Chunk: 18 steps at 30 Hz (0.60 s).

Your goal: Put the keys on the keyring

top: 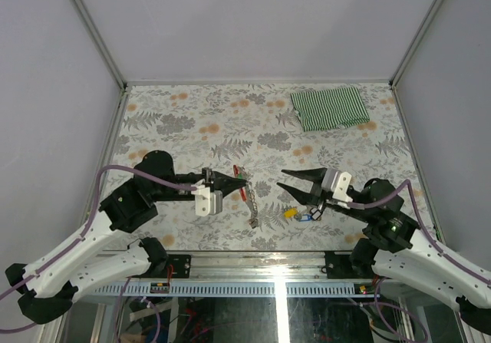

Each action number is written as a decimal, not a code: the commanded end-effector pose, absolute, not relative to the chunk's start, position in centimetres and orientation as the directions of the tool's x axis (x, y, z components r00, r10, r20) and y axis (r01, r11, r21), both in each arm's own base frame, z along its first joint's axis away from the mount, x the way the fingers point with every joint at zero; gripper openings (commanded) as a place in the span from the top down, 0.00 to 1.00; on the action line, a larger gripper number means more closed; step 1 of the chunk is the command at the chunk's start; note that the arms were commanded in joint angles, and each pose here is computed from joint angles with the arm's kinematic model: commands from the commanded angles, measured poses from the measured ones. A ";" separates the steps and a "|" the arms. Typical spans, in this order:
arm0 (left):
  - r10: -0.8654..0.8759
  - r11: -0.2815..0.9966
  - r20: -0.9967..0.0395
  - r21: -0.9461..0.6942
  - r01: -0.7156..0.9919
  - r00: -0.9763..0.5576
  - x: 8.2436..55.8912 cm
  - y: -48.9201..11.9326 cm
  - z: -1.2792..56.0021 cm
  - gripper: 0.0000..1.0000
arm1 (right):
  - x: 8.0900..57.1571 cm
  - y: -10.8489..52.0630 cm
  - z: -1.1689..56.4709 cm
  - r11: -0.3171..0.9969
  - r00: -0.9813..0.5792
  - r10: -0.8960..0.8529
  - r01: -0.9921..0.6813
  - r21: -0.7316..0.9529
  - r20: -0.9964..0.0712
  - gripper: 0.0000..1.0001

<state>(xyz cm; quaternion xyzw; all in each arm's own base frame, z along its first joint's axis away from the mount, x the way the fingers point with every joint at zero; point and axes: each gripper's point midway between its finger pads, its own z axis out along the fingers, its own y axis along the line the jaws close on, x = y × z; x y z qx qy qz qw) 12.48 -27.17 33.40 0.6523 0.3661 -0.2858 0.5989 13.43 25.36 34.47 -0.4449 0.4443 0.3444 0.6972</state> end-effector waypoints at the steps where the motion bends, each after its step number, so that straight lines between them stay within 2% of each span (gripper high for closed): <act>1: 0.104 0.047 -0.707 0.706 0.706 0.700 13.6 -27.3 35.5 1.00 | 15.4 24.3 33.1 0.479 0.325 0.040 -0.836 -0.268 -0.945 0.59; 4: 0.139 0.061 -0.717 0.694 0.717 0.683 14.6 -27.6 34.8 1.00 | 16.8 23.9 31.8 0.547 0.244 0.028 -0.815 -0.189 -0.969 0.59; 9: 0.209 0.158 -0.815 0.574 0.804 0.540 17.2 -28.4 33.5 1.00 | 18.7 23.2 28.4 0.660 -0.055 -0.037 -0.751 0.017 -0.998 0.57; 13: 0.233 0.267 -0.880 0.467 0.843 0.414 19.1 -28.7 32.6 1.00 | 19.8 22.0 25.1 0.787 -0.331 -0.007 -0.583 0.199 -0.943 0.57; 18: 0.215 0.414 -0.930 0.363 0.835 0.297 21.0 -28.2 32.3 1.00 | 19.9 20.7 20.5 0.875 -0.542 0.097 -0.354 0.331 -0.835 0.57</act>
